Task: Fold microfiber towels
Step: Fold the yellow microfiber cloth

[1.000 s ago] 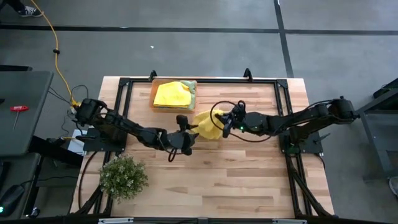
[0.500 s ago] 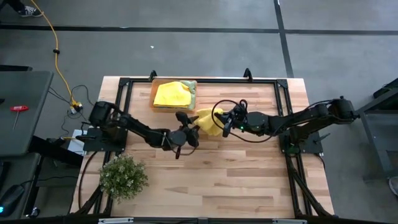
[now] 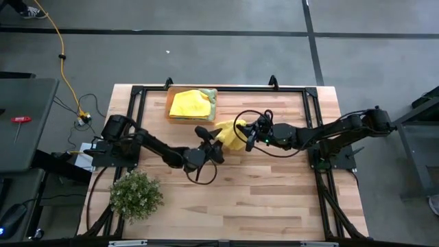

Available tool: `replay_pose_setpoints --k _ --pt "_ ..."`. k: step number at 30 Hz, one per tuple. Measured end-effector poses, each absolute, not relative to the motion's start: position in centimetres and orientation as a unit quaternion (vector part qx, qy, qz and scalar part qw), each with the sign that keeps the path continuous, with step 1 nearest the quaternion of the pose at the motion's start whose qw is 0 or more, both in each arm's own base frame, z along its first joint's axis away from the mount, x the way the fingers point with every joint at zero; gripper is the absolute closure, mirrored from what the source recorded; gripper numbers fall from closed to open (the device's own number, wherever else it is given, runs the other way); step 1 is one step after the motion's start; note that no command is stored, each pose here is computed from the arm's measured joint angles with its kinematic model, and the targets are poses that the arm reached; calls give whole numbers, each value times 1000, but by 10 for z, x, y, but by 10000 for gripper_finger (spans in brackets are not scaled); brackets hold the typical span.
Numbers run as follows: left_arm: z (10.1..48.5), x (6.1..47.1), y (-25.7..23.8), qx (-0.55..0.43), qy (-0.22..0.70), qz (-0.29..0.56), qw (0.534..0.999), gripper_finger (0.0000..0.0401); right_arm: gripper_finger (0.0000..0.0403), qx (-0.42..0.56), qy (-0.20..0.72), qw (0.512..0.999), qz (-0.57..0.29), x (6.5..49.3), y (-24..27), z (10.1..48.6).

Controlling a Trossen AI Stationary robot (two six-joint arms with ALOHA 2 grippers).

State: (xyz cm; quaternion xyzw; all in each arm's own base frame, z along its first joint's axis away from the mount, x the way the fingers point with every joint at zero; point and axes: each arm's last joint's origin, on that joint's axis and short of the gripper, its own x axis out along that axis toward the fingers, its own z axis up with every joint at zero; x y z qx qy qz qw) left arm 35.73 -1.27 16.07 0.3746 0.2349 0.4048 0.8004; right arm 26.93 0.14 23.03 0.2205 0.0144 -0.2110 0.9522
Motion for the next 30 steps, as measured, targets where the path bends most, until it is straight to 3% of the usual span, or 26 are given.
replay_pose_setpoints --k 7,30 --pt "162 354 -20 428 285 433 740 218 401 216 17 953 -211 269 1 230" --pt "162 351 -44 511 321 392 695 218 401 196 29 957 -212 269 1 228"
